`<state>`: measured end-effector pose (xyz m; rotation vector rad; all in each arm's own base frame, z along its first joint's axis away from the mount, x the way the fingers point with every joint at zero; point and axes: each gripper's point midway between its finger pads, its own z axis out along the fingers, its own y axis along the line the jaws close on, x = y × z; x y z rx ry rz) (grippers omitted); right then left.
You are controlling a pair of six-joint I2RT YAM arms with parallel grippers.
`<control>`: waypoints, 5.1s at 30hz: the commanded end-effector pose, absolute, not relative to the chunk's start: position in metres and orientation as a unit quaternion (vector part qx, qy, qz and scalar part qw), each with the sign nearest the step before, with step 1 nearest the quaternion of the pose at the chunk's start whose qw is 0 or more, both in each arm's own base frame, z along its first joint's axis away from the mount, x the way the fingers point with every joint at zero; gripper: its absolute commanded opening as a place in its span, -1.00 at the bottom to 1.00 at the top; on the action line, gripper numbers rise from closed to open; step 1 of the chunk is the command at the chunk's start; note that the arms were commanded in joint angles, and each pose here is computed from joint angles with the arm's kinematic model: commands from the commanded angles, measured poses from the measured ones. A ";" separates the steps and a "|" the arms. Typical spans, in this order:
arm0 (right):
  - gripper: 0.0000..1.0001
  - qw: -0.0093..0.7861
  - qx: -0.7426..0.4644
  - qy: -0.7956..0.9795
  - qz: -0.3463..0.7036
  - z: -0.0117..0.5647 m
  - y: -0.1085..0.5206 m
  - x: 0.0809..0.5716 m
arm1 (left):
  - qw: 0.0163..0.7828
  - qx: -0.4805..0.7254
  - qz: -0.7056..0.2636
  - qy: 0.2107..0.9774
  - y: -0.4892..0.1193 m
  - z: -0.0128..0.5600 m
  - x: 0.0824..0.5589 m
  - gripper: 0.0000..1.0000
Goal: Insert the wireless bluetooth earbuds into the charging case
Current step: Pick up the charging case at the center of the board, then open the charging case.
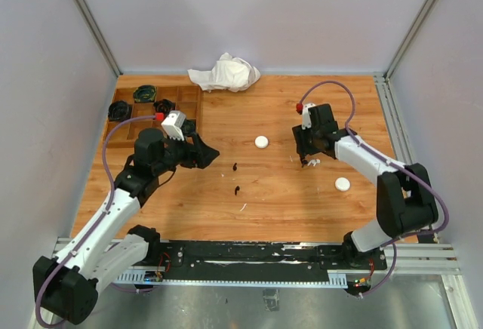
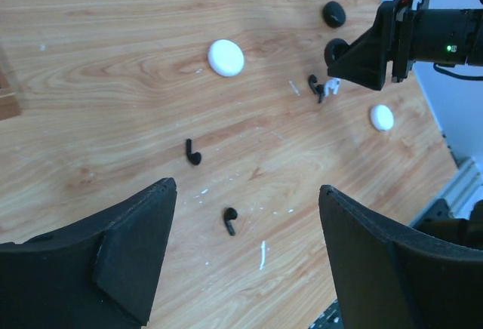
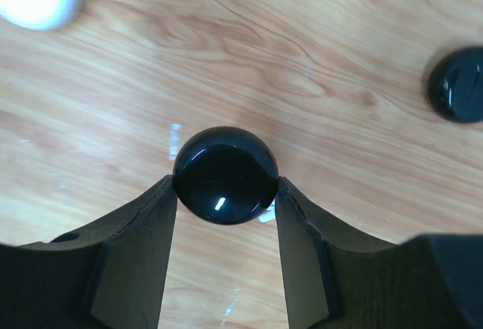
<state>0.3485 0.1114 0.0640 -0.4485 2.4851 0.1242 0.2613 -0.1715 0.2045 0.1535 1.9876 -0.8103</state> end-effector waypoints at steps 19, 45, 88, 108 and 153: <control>-0.13 0.614 -0.286 0.714 0.180 0.192 0.275 0.278 | 0.466 0.056 -0.486 0.737 -0.249 0.232 0.250 0.42; -0.11 0.628 -0.360 0.638 0.262 0.204 0.327 0.241 | 0.473 0.073 -0.480 0.735 -0.275 0.232 0.251 0.05; 0.06 0.637 -0.367 0.621 0.271 0.205 0.330 0.236 | 0.483 0.105 -0.462 0.737 -0.273 0.234 0.249 -0.58; 0.65 0.577 -0.483 0.525 0.398 0.233 0.289 0.200 | 0.505 0.305 -0.415 0.693 -0.277 0.258 0.225 -0.80; -0.79 0.491 -0.514 0.508 0.486 0.239 0.309 0.177 | 0.502 0.435 -0.462 0.588 -0.288 0.273 0.181 -0.35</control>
